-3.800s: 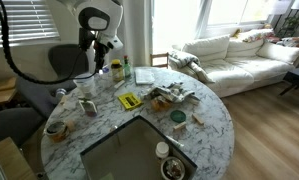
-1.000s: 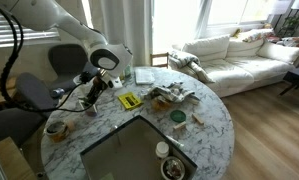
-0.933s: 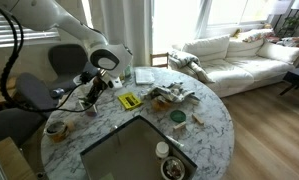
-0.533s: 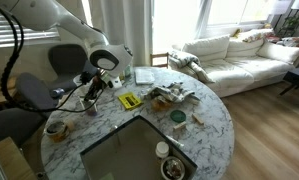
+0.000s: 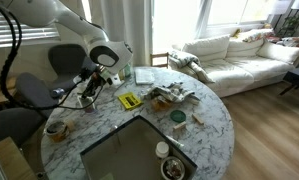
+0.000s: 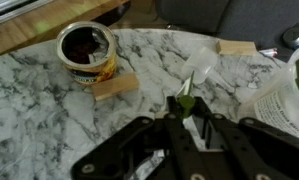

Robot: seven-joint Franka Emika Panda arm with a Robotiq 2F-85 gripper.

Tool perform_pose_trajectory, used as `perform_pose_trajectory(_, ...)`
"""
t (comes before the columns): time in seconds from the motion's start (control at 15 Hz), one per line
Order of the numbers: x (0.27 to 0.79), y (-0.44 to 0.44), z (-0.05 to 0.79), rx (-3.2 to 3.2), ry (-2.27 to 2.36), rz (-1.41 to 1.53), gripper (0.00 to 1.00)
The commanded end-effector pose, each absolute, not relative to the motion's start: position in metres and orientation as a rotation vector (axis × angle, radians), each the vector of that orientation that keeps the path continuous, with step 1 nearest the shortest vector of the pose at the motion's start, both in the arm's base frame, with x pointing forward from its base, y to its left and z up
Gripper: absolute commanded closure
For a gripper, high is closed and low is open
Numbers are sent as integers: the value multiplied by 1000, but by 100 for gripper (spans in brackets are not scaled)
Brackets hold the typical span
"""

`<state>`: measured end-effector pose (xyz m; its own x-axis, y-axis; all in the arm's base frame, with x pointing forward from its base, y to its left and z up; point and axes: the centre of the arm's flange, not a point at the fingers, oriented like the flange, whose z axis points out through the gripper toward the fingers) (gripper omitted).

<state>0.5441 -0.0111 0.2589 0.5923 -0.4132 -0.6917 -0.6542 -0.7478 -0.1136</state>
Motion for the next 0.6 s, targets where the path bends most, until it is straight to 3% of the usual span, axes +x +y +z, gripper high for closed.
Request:
perform_pose_trajectory(0.0,538,-2,313,-2472,762,1015,95)
perform_pose_trajectory(0.53,563,72,419,-2490,319,960,95)
